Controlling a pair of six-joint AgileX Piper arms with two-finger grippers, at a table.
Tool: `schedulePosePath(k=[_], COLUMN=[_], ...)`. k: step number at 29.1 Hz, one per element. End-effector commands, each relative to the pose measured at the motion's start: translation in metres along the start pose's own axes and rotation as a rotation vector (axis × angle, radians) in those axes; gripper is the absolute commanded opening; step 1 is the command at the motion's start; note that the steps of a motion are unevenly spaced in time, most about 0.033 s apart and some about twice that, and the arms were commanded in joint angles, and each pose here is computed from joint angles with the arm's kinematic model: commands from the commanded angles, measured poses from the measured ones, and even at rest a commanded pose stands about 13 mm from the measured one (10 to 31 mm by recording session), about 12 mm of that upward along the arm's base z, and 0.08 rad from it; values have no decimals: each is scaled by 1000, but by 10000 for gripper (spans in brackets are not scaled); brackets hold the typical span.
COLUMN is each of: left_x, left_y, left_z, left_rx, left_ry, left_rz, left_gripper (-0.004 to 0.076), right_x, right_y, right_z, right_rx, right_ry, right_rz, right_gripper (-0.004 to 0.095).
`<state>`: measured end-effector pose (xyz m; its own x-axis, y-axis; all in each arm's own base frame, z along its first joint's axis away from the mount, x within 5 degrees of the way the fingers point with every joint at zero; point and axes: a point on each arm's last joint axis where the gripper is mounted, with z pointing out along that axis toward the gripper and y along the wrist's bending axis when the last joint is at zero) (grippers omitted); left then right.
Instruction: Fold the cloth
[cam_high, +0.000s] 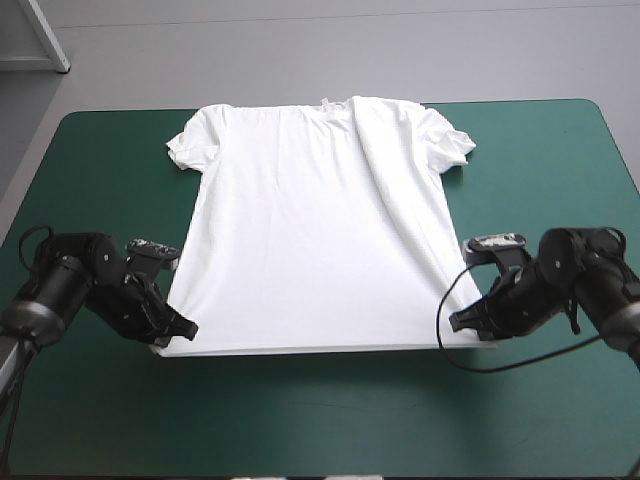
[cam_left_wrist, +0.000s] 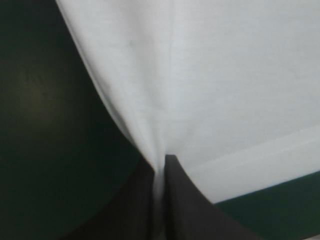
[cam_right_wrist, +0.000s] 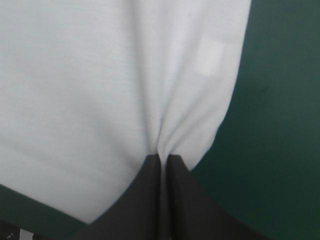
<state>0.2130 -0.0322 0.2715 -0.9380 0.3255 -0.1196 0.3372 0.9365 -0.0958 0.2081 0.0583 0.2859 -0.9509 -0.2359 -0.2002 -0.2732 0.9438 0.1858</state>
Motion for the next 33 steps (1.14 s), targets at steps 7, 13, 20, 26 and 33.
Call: schedulePosePath(k=[7, 13, 20, 26, 33], left_x=[45, 47, 45, 32, 7], left_y=[-11, -12, -11, -8, -1], left_z=[-18, -20, -20, -22, -28], left_rx=[-36, -38, -45, -77, -131], left_ry=[-25, -39, -59, -201, -469], left_rz=[-38, -37, -34, -59, -72], left_gripper=[20, 96, 463, 564, 563], right_x=[57, 57, 56, 50, 50], right_y=[6, 10, 13, 12, 12], right_z=[-21, -22, -22, -24, -24], right_rx=[23, -21, -48, -42, -43], right_ry=[-118, -131, -146, -208, -207], right_rz=[-36, -72, -71, -68, -59], right_gripper=[-14, 262, 693, 675, 675])
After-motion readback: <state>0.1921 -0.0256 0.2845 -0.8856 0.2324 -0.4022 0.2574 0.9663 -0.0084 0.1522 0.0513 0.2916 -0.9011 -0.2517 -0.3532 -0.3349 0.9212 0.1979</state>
